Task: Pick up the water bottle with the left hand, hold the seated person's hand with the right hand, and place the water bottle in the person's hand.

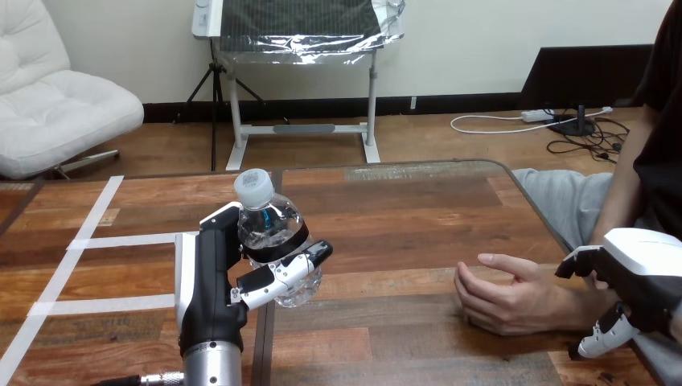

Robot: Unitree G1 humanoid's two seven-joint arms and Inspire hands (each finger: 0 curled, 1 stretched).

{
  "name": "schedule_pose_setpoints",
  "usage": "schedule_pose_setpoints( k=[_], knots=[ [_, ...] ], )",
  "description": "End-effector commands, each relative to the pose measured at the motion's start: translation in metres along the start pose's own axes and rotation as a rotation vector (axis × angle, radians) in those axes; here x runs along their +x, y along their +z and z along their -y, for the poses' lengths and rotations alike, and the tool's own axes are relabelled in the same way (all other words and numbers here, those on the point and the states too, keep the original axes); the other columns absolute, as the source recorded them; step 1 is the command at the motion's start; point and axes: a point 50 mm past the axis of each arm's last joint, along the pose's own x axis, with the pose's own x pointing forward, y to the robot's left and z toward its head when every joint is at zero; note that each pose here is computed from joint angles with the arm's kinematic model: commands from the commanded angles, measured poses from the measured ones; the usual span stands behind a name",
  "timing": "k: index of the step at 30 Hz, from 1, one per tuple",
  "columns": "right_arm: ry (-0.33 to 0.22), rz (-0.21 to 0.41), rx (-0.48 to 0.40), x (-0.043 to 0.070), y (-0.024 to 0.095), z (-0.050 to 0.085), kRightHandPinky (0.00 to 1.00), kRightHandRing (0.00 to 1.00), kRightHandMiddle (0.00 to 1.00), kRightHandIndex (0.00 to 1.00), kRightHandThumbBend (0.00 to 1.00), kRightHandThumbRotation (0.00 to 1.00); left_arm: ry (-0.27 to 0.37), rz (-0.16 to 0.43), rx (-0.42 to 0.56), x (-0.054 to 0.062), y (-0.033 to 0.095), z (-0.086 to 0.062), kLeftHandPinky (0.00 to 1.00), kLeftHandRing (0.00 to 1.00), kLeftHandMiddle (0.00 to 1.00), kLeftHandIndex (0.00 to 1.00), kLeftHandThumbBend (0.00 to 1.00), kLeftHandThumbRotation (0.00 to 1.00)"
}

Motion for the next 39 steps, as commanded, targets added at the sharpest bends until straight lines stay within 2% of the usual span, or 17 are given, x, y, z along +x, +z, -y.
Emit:
schedule_pose_setpoints(
  k=[1,9,23,39],
  knots=[
    [-0.067,0.0,-0.054,0.007,-0.001,0.021,0.73,0.8,0.81,0.78,0.79,0.0,0.019,0.121,-0.034,0.012,0.025,0.0,0.35,0.4,0.44,0.43,0.71,0.0],
    [-0.06,0.002,-0.09,0.013,-0.005,0.018,0.72,0.79,0.8,0.77,0.78,0.0,0.019,0.122,-0.033,0.013,0.024,-0.001,0.35,0.4,0.44,0.43,0.71,0.0],
    [-0.076,0.0,-0.07,0.022,-0.011,0.012,0.71,0.77,0.79,0.75,0.79,0.0,0.021,0.123,-0.025,0.012,0.025,-0.001,0.35,0.4,0.45,0.43,0.71,0.0],
    [-0.087,0.008,-0.072,0.029,-0.011,0.009,0.7,0.76,0.78,0.74,0.79,0.0,0.022,0.115,-0.024,0.013,0.024,-0.003,0.36,0.4,0.45,0.43,0.71,0.0]
  ],
)
